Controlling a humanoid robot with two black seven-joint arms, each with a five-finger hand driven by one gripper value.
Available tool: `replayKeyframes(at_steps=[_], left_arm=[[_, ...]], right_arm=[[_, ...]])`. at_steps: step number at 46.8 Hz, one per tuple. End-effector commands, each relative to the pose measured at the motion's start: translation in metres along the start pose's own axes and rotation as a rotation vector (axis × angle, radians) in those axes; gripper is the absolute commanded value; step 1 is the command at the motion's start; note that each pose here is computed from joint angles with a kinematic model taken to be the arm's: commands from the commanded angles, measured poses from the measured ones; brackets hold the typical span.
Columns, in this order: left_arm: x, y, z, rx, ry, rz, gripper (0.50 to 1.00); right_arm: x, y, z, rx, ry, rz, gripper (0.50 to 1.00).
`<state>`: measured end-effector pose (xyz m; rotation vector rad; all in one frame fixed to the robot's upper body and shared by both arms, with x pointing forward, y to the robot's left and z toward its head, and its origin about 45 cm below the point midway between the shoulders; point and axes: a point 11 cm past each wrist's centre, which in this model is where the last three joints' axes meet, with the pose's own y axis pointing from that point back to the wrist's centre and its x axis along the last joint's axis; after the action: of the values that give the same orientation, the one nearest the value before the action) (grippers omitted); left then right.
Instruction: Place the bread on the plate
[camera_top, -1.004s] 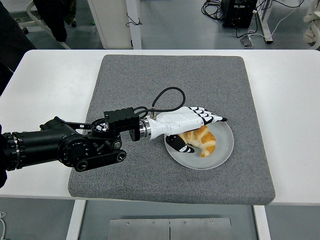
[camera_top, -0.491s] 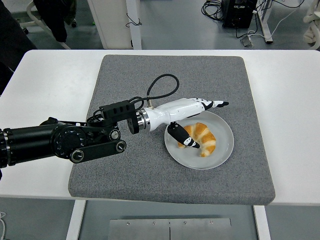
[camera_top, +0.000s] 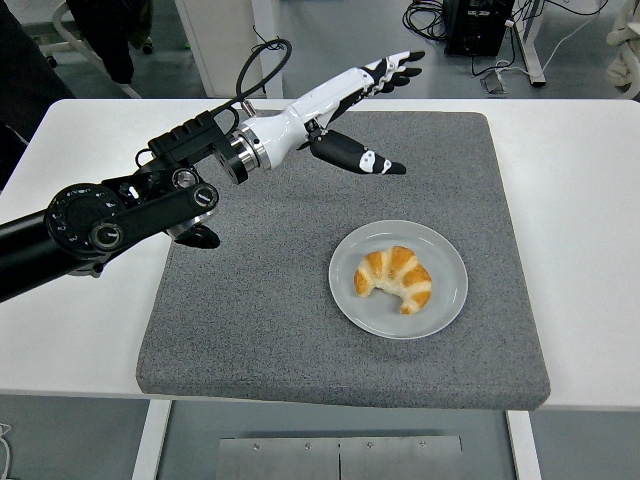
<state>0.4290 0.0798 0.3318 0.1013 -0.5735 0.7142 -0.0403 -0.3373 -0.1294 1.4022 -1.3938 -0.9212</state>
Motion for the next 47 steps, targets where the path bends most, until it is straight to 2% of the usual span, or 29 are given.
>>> replayKeyframes(at_steps=[1, 9, 16, 33, 47], left_arm=[[0.012, 0.001, 0.001, 0.002, 0.028, 0.036, 0.974], [0.023, 0.002, -0.009, 0.031, 0.092, 0.089, 0.974], [0.044, 0.000, -0.024, 0.070, 0.204, 0.198, 0.974], [0.054, 0.004, -0.043, 0.107, 0.369, 0.298, 0.974], [0.070, 0.029, -0.072, 0.118, 0.544, 0.462, 0.974]], right_arm=[[0.000, 0.000, 0.000, 0.000, 0.000, 0.000, 1.000], [0.000, 0.000, 0.000, 0.000, 0.000, -0.001, 1.000], [0.000, 0.000, 0.000, 0.000, 0.000, -0.001, 1.000], [0.000, 0.000, 0.000, 0.000, 0.000, -0.001, 1.000], [0.000, 0.000, 0.000, 0.000, 0.000, 0.000, 1.000]])
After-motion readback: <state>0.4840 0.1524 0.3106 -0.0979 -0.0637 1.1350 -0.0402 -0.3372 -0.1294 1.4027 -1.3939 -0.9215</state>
